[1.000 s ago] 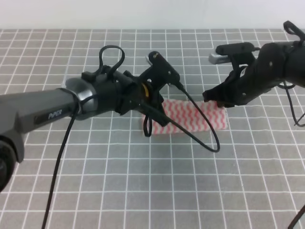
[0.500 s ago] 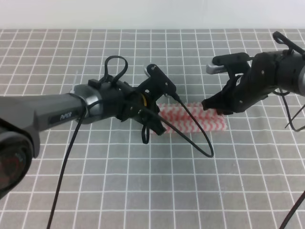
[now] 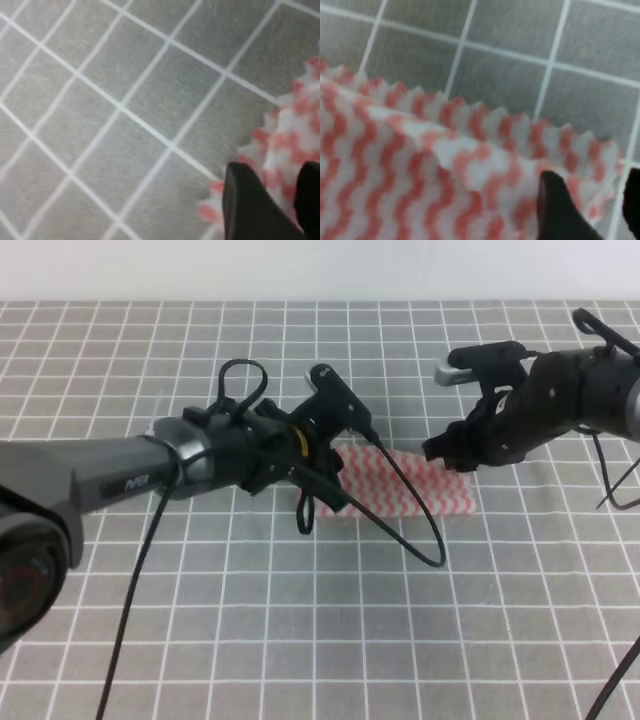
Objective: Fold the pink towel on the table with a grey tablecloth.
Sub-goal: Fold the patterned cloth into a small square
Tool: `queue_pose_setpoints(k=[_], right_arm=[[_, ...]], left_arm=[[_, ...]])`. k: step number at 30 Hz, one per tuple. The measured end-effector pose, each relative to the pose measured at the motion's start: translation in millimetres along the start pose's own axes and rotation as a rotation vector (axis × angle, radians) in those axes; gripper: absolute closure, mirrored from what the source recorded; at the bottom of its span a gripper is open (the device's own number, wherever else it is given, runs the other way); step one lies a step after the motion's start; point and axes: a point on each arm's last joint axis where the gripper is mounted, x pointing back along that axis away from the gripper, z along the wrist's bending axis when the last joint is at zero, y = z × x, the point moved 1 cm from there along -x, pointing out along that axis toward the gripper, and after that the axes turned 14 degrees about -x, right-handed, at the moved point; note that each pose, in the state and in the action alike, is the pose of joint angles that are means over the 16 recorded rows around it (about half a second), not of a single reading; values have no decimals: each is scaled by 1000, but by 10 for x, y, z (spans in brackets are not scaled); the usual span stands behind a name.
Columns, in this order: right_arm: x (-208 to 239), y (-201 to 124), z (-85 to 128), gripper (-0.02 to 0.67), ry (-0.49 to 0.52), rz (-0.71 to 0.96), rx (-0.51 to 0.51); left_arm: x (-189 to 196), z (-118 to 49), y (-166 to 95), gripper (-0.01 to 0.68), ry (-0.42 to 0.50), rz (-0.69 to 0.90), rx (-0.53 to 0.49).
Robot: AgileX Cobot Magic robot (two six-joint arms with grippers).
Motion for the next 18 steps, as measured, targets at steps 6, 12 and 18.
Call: queue_pose_setpoints(k=[6, 12, 18], right_arm=[[31, 65, -82, 359, -12, -3, -32], [123, 151, -156, 360, -31, 37, -67], [232, 198, -175, 358, -35, 112, -105]], left_arm=[[-8, 171, -93, 435, 55, -30, 19], [31, 377, -208, 422, 112, -48, 70], [139, 478, -222, 450, 120, -40, 153]])
